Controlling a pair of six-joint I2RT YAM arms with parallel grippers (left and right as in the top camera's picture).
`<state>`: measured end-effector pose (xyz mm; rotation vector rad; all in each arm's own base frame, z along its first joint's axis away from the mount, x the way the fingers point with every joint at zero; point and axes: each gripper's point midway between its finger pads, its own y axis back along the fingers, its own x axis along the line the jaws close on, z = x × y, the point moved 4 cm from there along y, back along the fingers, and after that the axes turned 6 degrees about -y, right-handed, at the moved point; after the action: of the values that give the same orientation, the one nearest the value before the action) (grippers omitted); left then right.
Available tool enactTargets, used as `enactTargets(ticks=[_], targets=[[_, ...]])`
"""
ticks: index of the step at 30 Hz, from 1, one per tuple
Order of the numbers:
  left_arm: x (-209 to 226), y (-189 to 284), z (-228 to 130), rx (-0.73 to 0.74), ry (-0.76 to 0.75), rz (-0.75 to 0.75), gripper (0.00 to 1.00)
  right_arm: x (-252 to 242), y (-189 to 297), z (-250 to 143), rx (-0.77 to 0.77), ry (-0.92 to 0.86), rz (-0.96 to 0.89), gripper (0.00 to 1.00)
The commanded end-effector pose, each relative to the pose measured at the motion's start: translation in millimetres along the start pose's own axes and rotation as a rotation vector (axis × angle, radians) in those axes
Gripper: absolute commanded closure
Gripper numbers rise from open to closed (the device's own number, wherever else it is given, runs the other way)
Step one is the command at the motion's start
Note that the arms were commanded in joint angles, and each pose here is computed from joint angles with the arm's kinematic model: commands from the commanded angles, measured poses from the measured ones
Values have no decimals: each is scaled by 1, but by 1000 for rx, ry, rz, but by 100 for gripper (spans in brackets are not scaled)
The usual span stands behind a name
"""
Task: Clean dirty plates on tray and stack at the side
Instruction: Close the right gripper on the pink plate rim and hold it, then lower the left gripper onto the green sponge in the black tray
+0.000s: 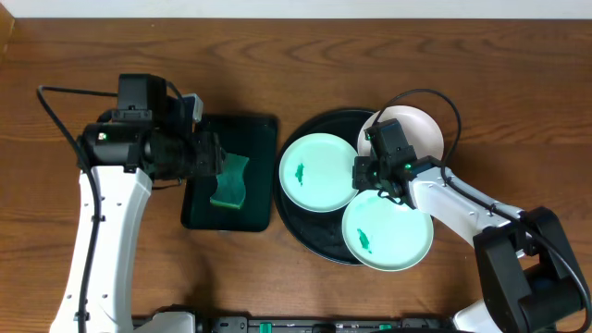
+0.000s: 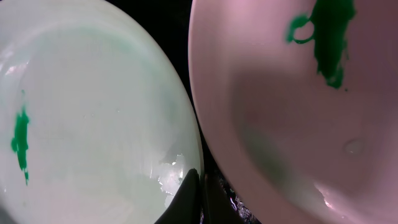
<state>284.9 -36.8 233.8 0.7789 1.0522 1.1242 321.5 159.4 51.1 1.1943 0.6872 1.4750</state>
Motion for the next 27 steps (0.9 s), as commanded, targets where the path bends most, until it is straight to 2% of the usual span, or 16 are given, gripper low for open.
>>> enactTargets(ticks=[1, 13, 27], targets=[[8, -12, 2, 28, 49, 39, 34, -2, -4, -4, 8, -4, -14, 98], [12, -72, 12, 153, 47, 42, 37, -2, -4, -4, 8, -4, -14, 98], [26, -119, -1, 315, 81, 65, 41, -2, -4, -4, 8, -3, -14, 98]])
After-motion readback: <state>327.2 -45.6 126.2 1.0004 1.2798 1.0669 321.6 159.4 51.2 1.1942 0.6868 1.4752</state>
